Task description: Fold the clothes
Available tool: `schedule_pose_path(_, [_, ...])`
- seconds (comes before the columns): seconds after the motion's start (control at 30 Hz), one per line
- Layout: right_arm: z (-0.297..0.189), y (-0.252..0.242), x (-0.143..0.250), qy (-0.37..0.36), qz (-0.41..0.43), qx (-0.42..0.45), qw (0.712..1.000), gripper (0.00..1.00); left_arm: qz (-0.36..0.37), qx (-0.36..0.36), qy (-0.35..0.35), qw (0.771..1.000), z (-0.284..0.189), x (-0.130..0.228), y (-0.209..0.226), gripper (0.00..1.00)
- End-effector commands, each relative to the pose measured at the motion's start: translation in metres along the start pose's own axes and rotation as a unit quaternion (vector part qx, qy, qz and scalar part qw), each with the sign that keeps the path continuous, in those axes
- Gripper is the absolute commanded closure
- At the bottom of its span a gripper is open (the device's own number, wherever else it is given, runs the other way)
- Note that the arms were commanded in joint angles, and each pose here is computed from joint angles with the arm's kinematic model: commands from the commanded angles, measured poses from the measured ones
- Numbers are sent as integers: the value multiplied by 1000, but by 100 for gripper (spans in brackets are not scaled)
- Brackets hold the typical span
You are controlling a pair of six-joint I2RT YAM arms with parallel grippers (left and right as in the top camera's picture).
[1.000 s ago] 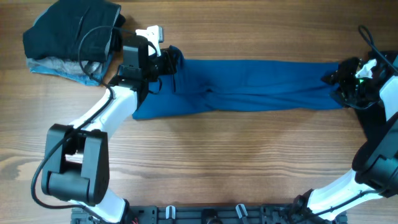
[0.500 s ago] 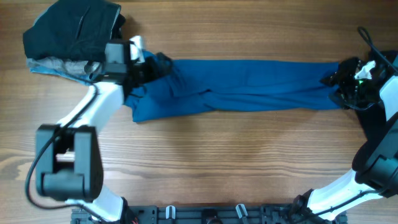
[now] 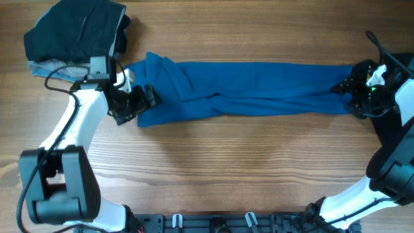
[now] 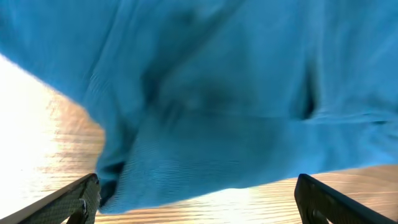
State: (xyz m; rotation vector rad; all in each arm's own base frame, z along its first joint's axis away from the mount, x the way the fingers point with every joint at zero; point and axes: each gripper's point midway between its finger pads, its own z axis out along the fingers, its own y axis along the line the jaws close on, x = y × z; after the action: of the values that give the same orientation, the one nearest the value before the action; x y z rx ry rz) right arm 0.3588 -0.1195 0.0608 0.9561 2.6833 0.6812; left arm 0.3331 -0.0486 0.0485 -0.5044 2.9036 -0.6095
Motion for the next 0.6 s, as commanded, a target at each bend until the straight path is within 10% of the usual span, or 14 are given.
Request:
schedule_pose_path(0.0, [-7,2,-3,-12,-19,7,1000,25,1,-45,28,999,20,11,26,0])
schedule_pose_path(0.23, [-7,0,0,-7,-17,10,1000,25,-6,-110,39,993,42,9,57,13])
schedule_pose_path(0.27, [-7,-2,0,-7,-16,15,1000,25,-5,-110,38,993,44,8,58,27])
schedule_pose_path(0.33, [-8,-9,1,-5,-13,35,999,23,-8,-112,34,993,44,6,60,89])
schedule_pose_path(0.37, [-8,-15,2,-4,-10,53,999,19,-19,-116,29,993,41,4,64,96])
schedule_pose_path(0.57, [-3,-18,21,30,-25,57,998,21,-88,-118,-1,989,17,-16,101,96])
